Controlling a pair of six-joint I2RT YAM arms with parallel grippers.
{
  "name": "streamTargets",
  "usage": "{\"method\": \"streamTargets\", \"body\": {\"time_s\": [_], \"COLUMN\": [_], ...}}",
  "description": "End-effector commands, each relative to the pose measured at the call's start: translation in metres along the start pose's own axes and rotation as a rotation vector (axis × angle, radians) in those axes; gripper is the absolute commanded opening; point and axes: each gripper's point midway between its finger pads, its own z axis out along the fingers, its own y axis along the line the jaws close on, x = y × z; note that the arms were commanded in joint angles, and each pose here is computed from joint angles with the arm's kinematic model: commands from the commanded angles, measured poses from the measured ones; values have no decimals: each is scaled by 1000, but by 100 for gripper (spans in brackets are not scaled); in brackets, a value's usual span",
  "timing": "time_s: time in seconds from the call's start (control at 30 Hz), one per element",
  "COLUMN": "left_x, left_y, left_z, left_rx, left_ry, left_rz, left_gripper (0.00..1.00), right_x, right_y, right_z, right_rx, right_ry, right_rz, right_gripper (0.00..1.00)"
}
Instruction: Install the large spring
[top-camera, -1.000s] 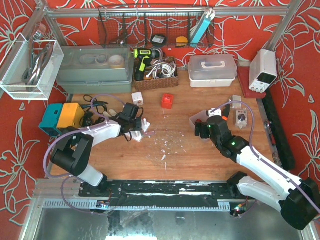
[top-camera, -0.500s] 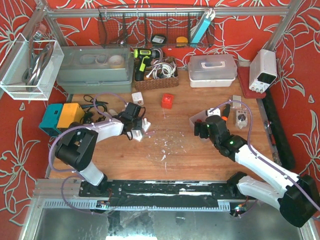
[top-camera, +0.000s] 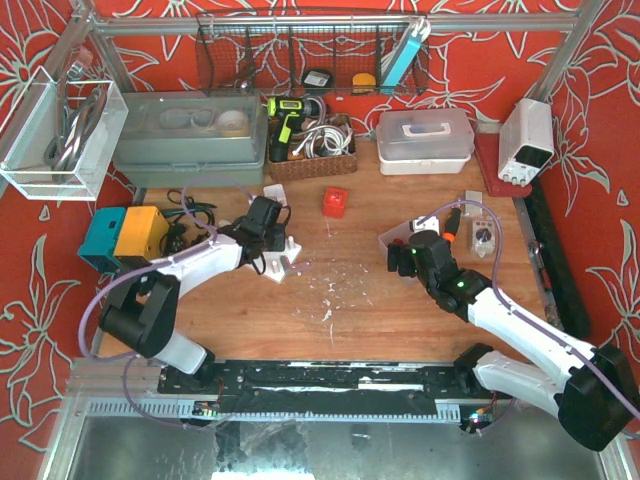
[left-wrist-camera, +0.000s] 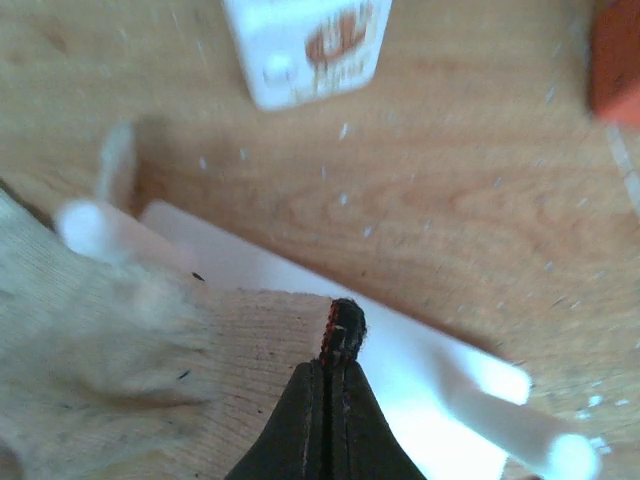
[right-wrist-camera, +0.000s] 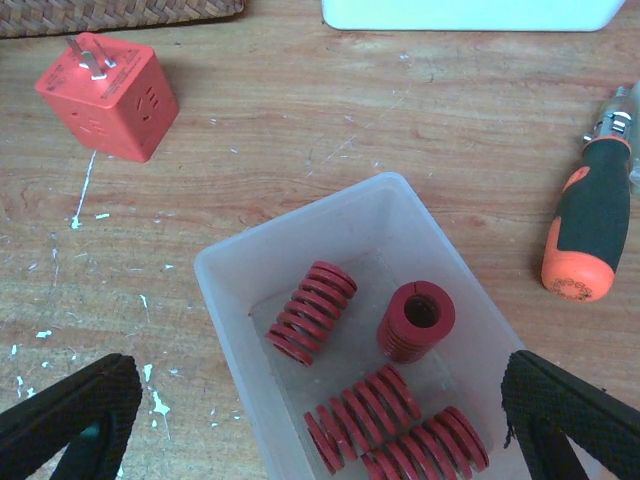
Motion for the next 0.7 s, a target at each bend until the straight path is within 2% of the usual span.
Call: {"method": "streamTargets", "body": {"time_s": [0.0,0.43,0.67], "left_x": [-48,-133,-170], "left_y": [-1,-10,-44], "left_z": [-43,-132,-162], "left_rx": [1,117,303], "left_ry": [-147,-435,-529], "left_rz": [-59,-183,-171], "left_gripper": [0,0,0], "right_x": [2,0,0], "right_y": [-3,-4,-3], "right_z": [1,-1,0], "right_rx": [27,36,34], "right_ry": [-4,-15,-14], "right_rz": [-16,-24,-27], "right_gripper": [99,99,99]}}
